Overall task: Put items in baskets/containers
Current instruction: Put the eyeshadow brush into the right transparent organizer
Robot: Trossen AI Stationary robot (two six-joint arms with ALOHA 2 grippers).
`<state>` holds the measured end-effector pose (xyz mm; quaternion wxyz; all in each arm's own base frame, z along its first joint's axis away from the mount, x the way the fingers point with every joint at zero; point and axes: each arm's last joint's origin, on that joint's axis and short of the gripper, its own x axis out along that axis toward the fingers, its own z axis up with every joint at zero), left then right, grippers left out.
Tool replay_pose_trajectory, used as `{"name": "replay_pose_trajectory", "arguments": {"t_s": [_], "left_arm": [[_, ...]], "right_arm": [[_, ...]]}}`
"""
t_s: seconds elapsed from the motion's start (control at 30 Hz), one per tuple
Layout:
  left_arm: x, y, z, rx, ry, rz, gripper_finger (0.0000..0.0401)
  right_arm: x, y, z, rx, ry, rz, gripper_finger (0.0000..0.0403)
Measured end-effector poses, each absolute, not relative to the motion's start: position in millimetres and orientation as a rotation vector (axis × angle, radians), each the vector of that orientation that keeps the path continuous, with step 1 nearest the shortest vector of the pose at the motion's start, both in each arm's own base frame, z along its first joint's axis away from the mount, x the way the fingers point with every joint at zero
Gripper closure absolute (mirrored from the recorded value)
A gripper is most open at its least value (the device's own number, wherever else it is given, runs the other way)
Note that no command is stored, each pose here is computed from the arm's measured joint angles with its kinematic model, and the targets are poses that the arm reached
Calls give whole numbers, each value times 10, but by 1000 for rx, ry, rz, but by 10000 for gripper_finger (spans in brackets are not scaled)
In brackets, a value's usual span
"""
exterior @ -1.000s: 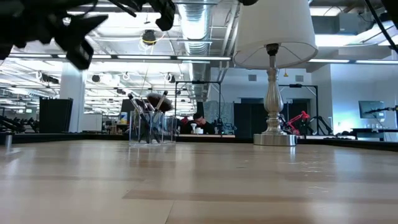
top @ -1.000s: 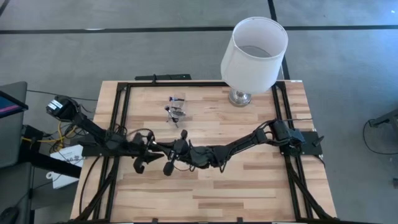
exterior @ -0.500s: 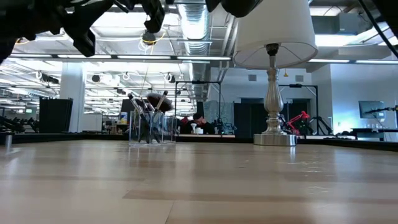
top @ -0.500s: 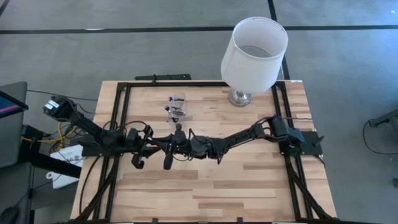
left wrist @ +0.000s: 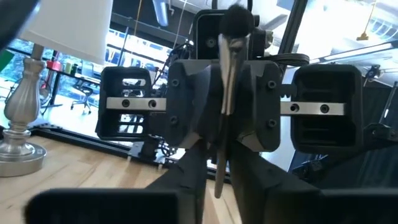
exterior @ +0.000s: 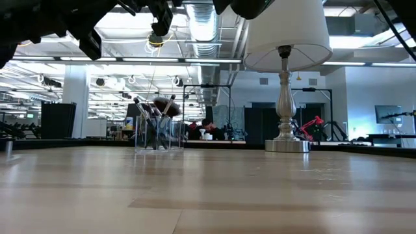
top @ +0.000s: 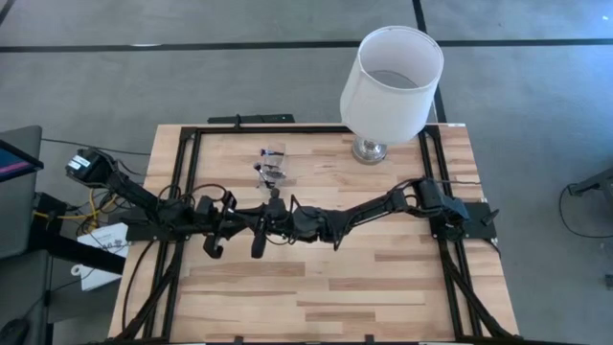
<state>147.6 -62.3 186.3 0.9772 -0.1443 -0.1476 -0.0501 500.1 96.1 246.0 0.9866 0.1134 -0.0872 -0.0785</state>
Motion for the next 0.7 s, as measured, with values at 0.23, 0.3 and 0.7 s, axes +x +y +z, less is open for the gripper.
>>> {"name": "replay_pose_trajectory", "arguments": {"t_s": [0.23,0.3,0.7], "left_arm": [[1475,-624,1858,-295,-294,-104,386],[1476,-624,1855,-299,-292,-104,382],[1474,-625,1857,-309,-293,-106,389]], "right_arm": [[5006,955,2437,211,-131,-168,397],[5007,955,2432,209,-126,-169,396],[5006,956,2432,209,-127,-171,391]]}}
